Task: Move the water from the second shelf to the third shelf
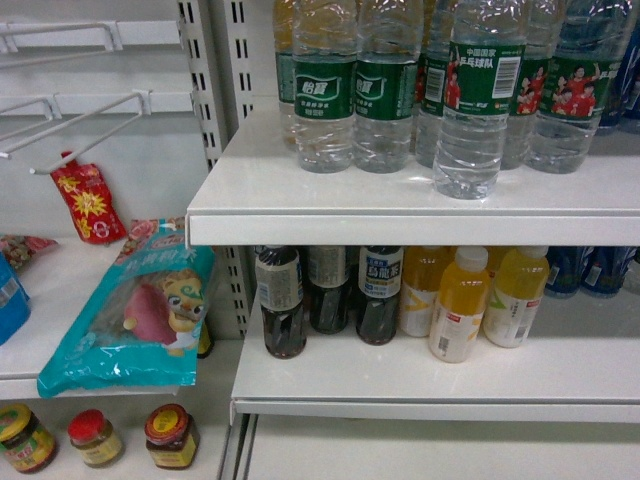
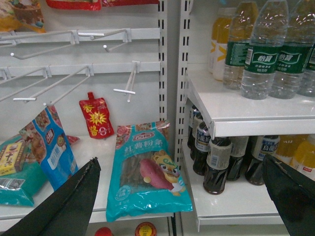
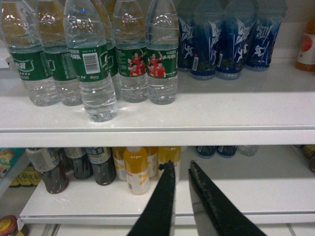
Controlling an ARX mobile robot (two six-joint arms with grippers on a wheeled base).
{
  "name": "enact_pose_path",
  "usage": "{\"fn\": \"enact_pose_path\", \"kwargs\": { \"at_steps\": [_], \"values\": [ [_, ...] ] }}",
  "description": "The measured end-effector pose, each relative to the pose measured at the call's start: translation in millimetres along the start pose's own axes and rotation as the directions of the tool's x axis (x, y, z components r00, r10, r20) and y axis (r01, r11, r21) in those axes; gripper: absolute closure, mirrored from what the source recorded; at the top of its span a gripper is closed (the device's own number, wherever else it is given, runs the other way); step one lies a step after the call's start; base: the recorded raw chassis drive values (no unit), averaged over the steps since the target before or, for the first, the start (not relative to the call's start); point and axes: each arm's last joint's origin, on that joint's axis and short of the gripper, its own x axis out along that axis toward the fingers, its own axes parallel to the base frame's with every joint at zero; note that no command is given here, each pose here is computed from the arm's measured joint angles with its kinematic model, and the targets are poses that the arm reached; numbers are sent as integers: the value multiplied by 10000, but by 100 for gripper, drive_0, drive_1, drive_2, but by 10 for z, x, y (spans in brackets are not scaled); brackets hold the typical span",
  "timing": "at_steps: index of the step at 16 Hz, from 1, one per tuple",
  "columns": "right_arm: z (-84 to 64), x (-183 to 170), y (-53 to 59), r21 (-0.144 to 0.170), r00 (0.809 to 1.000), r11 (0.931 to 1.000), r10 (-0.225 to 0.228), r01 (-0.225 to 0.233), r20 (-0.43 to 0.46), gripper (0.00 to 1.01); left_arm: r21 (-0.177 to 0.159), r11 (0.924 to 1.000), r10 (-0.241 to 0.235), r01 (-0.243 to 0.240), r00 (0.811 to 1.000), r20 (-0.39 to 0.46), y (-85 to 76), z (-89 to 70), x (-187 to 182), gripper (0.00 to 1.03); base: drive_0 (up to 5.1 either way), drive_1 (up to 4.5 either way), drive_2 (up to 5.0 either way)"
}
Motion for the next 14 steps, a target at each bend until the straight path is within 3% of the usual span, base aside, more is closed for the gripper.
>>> {"fn": "enact_pose_path", "kwargs": {
  "at_steps": [1, 2, 4, 8, 10, 11, 14],
  "values": [
    [-114, -192, -1, -11, 9998, 10000, 5, -5, 175, 96, 0, 10000, 0, 0, 10000, 0, 0, 0, 0, 5, 0, 0, 0],
    [-232, -328, -3, -41, 9986, 10000, -19, 21, 538, 100, 0, 10000, -4, 4, 10000, -4, 0, 0, 0, 5, 0, 0, 0],
    [-224, -384, -2, -41, 9944, 10000, -11, 16, 1059, 99, 0, 10000, 0, 0, 10000, 0, 0, 0, 0, 5, 0, 0, 0],
    [-404, -472, -3, -46, 9982, 10000, -3, 6, 602, 99, 0, 10000, 0, 0, 10000, -4, 0, 0, 0, 5, 0, 0, 0],
    [-399, -504, -3, -45, 9952, 10000, -8, 12, 979, 99, 0, 10000, 0, 0, 10000, 0, 0, 0, 0, 5, 0, 0, 0],
    [-481, -499, -4, -50, 9956, 10000, -1, 5, 941, 99, -4, 10000, 4, -4, 10000, -4, 0, 0, 0, 5, 0, 0, 0],
    [-469, -500, -4, -49, 9944, 10000, -11, 16, 1055, 99, 0, 10000, 8, -8, 10000, -4, 0, 0, 0, 5, 0, 0, 0]
  ]
}}
